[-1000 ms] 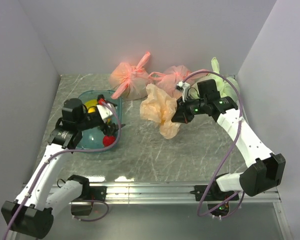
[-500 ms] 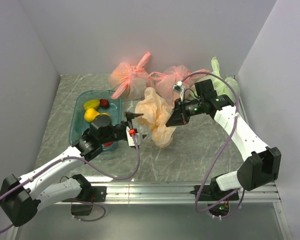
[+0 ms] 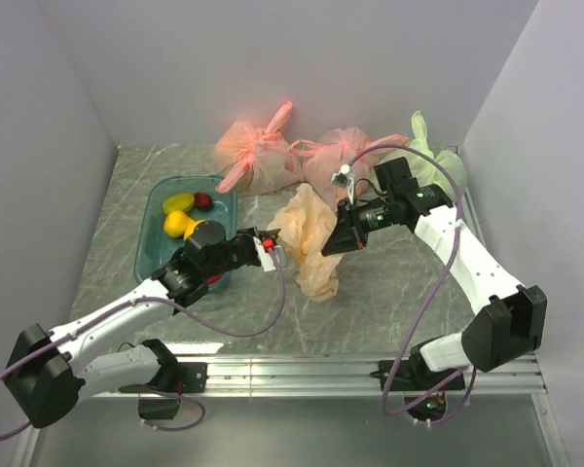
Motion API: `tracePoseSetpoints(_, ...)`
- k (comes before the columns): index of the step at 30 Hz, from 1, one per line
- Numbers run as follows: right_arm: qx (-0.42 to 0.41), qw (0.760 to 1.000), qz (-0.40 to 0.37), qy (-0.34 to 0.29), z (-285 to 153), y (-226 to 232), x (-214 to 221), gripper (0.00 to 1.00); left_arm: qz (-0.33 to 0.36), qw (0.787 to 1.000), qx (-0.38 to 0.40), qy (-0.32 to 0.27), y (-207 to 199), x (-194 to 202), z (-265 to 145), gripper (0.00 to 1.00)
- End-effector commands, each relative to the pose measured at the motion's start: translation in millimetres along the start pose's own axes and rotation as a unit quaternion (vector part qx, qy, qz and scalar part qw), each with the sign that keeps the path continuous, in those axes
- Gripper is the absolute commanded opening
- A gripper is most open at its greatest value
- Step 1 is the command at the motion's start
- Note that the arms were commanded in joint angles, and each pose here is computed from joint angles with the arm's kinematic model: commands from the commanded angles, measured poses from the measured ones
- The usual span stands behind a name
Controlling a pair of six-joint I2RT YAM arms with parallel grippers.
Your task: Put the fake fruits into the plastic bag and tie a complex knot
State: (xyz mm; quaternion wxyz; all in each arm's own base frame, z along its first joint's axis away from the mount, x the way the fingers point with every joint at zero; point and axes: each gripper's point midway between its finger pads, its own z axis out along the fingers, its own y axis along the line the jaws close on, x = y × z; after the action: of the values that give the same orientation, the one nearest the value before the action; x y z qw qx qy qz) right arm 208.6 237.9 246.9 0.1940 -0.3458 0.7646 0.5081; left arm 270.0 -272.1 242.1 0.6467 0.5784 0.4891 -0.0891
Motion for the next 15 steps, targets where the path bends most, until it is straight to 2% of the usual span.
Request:
tracePoseSetpoints(1, 0.011, 0.999, -0.029, -0.029, -26.0, 1.6, -16.9, 0.0, -0.046, 0.999, 0.005, 0.003, 9.8, -11.3, -25.1, 0.0)
tracePoseSetpoints(3, 0.033, 0.998, -0.015, -0.048, -43.8, -16.7, -22.4, 0.0, -0.084, 0.996, 0.013, -0.002, 8.0, -14.5, -45.3, 0.0)
tracePoseSetpoints(4, 0.042, 0.998, -0.009, -0.054, -48.7, -23.3, -24.0, 0.0, -0.106, 0.994, 0.037, 0.018, -6.0, -5.8, -54.8, 0.0)
tracePoseSetpoints(8, 0.065, 0.993, 0.028, -0.09, -68.9, -55.8, -31.8, 0.0, -0.141, 0.987, 0.069, 0.022, -24.5, -12.1, -86.9, 0.0)
tracePoseSetpoints(14, 0.116, 0.974, 0.157, -0.115, -80.2, -134.1, -21.0, 0.0, -0.199, 0.974, 0.106, 0.007, -32.6, -43.2, -111.9, 0.01)
tracePoseSetpoints(15, 0.117, 0.969, 0.19, -0.104, -76.8, -150.6, -14.1, 0.0, -0.213, 0.971, 0.108, 0.008, -32.2, -45.7, -112.5, 0.0)
